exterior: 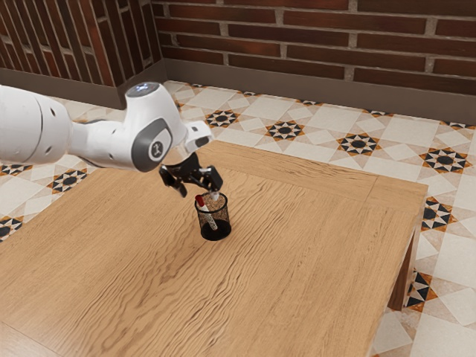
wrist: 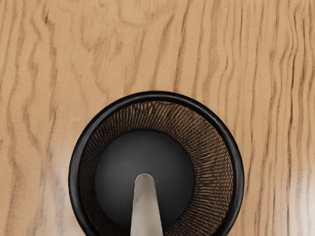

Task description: Take the marker out of the pen holder and place it to the left of the pen holder.

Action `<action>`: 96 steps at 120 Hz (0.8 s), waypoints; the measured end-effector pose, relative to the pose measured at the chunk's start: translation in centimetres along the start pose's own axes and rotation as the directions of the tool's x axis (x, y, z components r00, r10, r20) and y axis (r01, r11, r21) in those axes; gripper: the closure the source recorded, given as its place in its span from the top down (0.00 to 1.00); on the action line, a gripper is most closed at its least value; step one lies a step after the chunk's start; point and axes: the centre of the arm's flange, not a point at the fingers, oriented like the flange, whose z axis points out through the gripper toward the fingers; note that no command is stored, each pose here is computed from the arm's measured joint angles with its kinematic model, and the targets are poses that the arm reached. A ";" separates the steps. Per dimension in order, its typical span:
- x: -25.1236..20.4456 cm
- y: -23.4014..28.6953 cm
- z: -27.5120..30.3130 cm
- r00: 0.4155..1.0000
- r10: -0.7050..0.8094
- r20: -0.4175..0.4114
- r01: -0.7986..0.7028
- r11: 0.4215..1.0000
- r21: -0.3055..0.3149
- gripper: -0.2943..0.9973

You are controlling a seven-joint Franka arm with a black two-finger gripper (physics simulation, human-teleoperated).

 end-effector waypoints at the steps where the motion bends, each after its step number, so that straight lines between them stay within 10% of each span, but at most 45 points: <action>1: 0.0 0.0 0.1 1.000 0.000 0.000 0.000 1.000 0.000 0.77; 96: 0.9 0.5 -2.6 1.000 0.025 0.016 -0.025 1.000 -0.007 0.19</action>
